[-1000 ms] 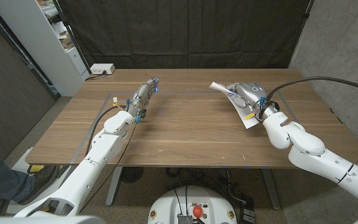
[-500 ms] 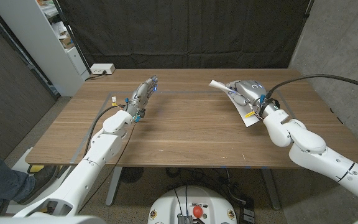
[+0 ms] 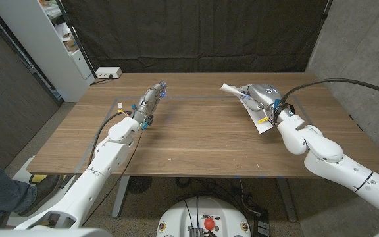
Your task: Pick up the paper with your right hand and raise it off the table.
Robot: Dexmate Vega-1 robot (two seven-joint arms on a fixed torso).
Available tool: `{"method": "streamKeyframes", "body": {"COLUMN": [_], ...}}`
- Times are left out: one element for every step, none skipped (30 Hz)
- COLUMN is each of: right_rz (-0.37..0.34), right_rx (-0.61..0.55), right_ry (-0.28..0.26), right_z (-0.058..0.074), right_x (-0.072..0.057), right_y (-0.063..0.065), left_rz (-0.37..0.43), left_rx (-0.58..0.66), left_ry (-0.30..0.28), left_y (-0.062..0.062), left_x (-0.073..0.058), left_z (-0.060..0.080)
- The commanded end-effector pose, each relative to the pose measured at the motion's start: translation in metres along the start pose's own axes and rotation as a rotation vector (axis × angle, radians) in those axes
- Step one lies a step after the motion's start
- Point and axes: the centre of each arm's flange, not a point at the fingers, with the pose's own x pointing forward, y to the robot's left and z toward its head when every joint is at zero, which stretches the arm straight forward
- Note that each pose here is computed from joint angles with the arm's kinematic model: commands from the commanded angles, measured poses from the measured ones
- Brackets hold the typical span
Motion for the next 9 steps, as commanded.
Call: {"method": "streamKeyframes", "body": {"right_rz": [0.005,0.006,0.005,0.006,0.006,0.005,0.005,0.005,0.003], "right_rx": [0.010,0.010,0.011,0.011,0.011,0.011,0.011,0.010,0.010], "right_ry": [-0.009,-0.009,-0.010,-0.008,-0.010,-0.011,-0.012,-0.013,-0.014], "right_z": [0.0035,0.0035,0.0036,0.0038,0.0042,0.0046,0.0052,0.0057,0.0061], "right_x": [0.0047,0.0050,0.0052,0.0054,0.0055,0.0056,0.0056,0.0057,0.0056], "right_y": [0.0045,0.0045,0.0046,0.0047,0.0049,0.0049,0.0050,0.0050,0.0050], "left_rz": [0.015,0.017,0.017,0.017,0.018,0.017,0.016,0.016,0.015], "left_rx": [-0.001,-0.001,-0.001,-0.001,0.000,-0.001,-0.001,0.001,0.002], "left_ry": [0.008,0.009,0.010,0.011,0.011,0.010,0.009,0.008,0.007], "left_y": [0.0053,0.0056,0.0059,0.0061,0.0062,0.0062,0.0061,0.0060,0.0060], "left_x": [-0.0073,-0.0079,-0.0084,-0.0088,-0.0091,-0.0093,-0.0095,-0.0096,-0.0098], "left_z": [-0.0014,-0.0015,-0.0017,-0.0018,-0.0019,-0.0019,-0.0018,-0.0016,-0.0012]}}
